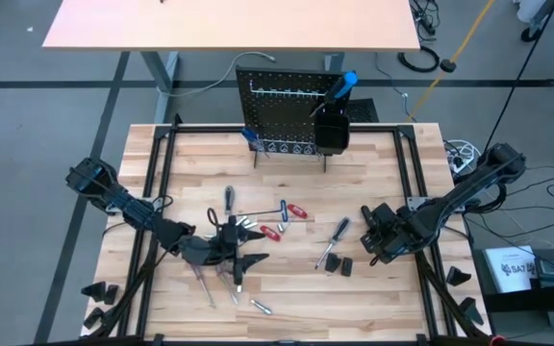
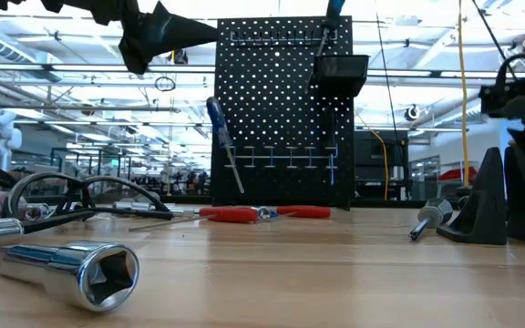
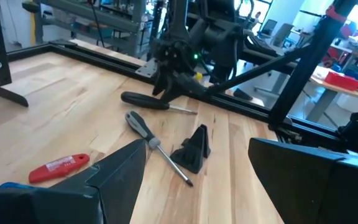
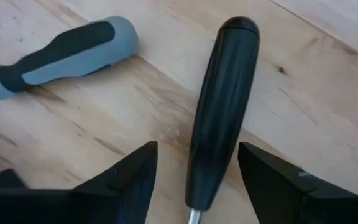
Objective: Hang tools onto peg board
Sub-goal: Hang the hex screwdriver onto the peg board
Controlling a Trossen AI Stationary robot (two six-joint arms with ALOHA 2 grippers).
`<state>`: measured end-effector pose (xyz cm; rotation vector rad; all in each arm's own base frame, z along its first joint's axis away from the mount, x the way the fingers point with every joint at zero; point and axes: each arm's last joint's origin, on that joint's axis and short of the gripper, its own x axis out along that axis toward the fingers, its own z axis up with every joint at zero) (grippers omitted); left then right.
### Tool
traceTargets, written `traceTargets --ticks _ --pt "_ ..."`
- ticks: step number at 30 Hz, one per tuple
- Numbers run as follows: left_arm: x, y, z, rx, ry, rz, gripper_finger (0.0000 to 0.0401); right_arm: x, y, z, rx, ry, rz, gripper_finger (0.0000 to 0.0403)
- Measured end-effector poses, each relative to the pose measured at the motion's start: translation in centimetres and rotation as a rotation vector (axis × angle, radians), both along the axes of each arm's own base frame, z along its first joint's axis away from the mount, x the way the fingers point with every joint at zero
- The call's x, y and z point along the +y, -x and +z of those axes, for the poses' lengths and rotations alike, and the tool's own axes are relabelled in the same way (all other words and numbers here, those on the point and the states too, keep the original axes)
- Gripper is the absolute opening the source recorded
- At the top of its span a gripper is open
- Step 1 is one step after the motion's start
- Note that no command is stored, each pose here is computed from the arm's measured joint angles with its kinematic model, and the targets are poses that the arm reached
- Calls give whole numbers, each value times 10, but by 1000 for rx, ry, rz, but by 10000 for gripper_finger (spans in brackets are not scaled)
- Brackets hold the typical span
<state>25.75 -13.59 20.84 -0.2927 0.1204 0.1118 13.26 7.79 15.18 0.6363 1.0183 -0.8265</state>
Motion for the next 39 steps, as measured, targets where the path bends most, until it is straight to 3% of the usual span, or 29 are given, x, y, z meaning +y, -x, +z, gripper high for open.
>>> traceTargets --ticks 8,14,20,30,39 --pt "2 -1 0 1 -1 8 292 2 -3 -23 58 46 42 190" --pt "2 -1 0 3 -2 7 292 7 -11 -33 75 61 66 110" --pt "2 -1 -1 6 -6 3 292 7 -10 -33 86 45 66 107" --pt "4 -2 0 4 -7 6 292 9 -14 3 123 88 91 107" --pt "29 -18 6 -76 56 11 292 25 -44 54 -81 200 208 107"
